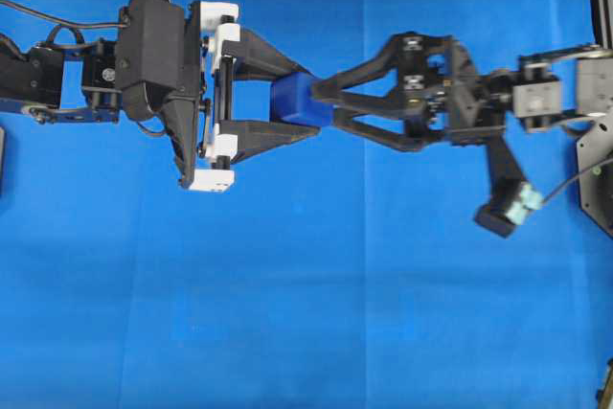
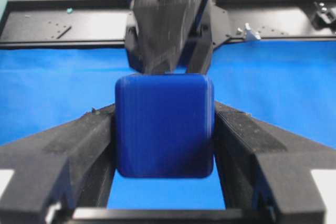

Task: Handover the blue block to the right arm after grasping it with the left arm, then place it in the designated position.
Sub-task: 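Move the right gripper to the cube and close it around it, then open the left gripper and pull the cube away with the right gripper, then carry the cube with the right gripper toward the right side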

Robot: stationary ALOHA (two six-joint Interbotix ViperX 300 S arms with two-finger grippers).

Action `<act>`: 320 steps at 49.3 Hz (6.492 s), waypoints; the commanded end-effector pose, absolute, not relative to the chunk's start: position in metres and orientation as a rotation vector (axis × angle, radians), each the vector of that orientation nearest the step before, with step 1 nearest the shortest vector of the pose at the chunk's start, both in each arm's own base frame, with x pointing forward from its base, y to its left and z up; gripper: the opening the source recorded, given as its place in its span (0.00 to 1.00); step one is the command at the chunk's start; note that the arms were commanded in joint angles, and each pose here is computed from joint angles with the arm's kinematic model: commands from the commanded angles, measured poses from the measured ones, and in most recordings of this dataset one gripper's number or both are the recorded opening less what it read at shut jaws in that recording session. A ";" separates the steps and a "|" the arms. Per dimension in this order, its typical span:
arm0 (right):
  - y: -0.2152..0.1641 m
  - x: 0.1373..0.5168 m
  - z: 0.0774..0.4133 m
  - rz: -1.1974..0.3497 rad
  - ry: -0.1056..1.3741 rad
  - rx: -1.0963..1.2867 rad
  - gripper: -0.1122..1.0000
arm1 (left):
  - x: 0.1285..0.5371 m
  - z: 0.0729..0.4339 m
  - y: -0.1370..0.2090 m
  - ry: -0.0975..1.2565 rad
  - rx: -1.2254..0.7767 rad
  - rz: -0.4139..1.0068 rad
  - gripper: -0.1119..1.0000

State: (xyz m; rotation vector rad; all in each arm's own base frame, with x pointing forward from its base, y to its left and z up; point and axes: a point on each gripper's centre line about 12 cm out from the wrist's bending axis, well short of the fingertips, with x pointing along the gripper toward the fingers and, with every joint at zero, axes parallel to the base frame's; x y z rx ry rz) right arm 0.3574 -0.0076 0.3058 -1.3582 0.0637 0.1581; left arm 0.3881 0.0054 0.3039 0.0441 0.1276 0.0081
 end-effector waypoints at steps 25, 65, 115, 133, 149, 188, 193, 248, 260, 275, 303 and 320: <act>-0.010 0.387 0.320 0.136 0.044 -1.354 0.94 | 0.384 0.323 0.005 0.069 0.049 0.009 0.51; -0.017 0.388 0.325 0.121 0.127 -1.316 0.57 | 0.385 0.324 0.005 0.068 0.052 0.009 0.51; -0.018 0.388 0.324 0.122 0.142 -1.315 0.57 | 0.383 0.327 0.011 0.046 0.021 0.025 0.94; -0.022 0.364 0.326 0.111 0.212 -1.319 0.57 | 0.372 0.324 0.014 0.053 0.021 0.033 0.94; -0.023 0.325 0.333 0.083 0.224 -1.321 0.57 | 0.368 0.323 0.017 0.056 0.021 0.042 0.94; -0.023 0.301 0.337 0.030 0.258 -1.010 0.57 | 0.360 0.322 0.018 0.057 0.021 0.047 0.94; -0.022 0.297 0.341 0.004 0.241 -0.803 0.57 | 0.361 0.322 0.018 0.057 0.022 0.045 0.94; -0.021 0.279 0.343 -0.100 0.265 0.048 0.57 | 0.361 0.324 0.018 0.058 0.033 0.045 0.94; -0.021 0.279 0.343 -0.099 0.264 0.048 0.57 | 0.361 0.324 0.018 0.056 0.031 0.047 0.94; -0.021 0.279 0.343 -0.100 0.265 0.048 0.57 | 0.361 0.324 0.018 0.056 0.031 0.047 0.94; -0.021 0.280 0.341 -0.100 0.275 0.053 0.57 | 0.361 0.324 0.018 0.056 0.031 0.047 0.94; -0.021 0.277 0.331 -0.117 0.368 0.079 0.57 | 0.361 0.327 0.018 0.050 0.032 0.047 0.94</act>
